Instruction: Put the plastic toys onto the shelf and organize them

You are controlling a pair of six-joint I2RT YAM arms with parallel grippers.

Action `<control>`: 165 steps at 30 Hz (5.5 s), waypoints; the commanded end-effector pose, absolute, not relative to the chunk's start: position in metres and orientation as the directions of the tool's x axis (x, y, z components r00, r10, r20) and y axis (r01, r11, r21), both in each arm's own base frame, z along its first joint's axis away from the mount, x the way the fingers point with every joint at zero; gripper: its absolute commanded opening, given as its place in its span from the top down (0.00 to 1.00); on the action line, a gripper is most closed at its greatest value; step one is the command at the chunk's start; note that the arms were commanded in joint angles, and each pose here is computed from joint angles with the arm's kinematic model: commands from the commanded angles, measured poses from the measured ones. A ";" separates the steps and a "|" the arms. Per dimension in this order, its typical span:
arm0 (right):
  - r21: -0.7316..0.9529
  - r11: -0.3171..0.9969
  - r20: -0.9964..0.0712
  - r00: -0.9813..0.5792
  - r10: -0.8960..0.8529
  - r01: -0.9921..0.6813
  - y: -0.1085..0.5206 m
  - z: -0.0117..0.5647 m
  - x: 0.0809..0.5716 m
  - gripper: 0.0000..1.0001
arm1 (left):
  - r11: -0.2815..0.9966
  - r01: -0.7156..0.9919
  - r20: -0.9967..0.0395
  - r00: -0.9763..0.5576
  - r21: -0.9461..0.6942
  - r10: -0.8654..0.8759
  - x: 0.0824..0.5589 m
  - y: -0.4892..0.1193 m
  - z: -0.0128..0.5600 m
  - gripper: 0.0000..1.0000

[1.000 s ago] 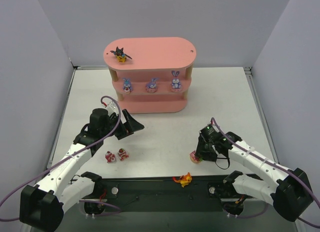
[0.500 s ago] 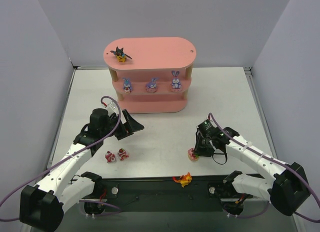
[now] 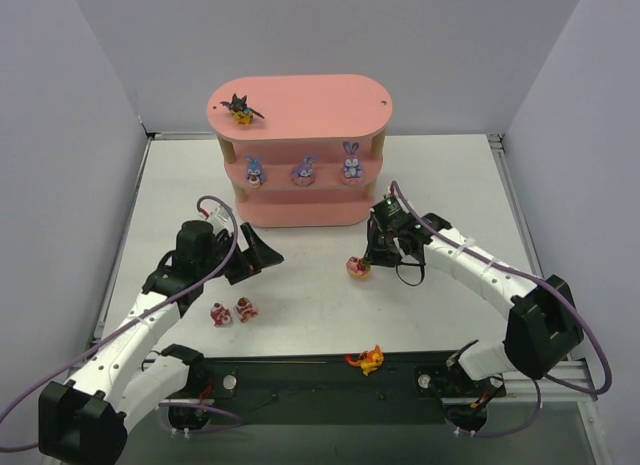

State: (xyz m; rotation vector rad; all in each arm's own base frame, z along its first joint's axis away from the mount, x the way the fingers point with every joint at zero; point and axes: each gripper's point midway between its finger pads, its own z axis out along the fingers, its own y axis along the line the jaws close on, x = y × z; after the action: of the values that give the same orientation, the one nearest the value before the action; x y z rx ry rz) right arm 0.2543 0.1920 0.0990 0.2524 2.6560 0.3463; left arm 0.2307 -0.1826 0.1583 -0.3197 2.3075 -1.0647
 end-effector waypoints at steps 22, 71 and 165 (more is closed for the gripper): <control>0.478 0.800 -0.660 -0.454 0.599 0.362 0.198 0.119 0.432 1.00 | 0.698 0.013 -0.452 -0.771 -0.716 -0.449 0.244 -0.165 0.176 0.03; 0.522 0.799 -0.597 -0.541 0.592 0.298 0.213 0.133 0.352 0.66 | 0.862 -0.230 -0.383 -0.822 -0.452 -0.420 0.184 -0.102 0.146 0.04; 0.037 0.987 -0.944 -0.330 -0.018 -0.158 0.351 0.133 0.421 1.00 | 0.907 -0.215 -0.540 -0.745 -0.362 -0.392 0.187 -0.082 0.184 0.07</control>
State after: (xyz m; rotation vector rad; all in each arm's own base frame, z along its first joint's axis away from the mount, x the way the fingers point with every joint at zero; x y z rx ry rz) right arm 0.4021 0.3412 0.1058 -0.2038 1.9822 0.0869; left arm 0.1779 -0.0775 0.1709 -0.4687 2.4769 -0.3358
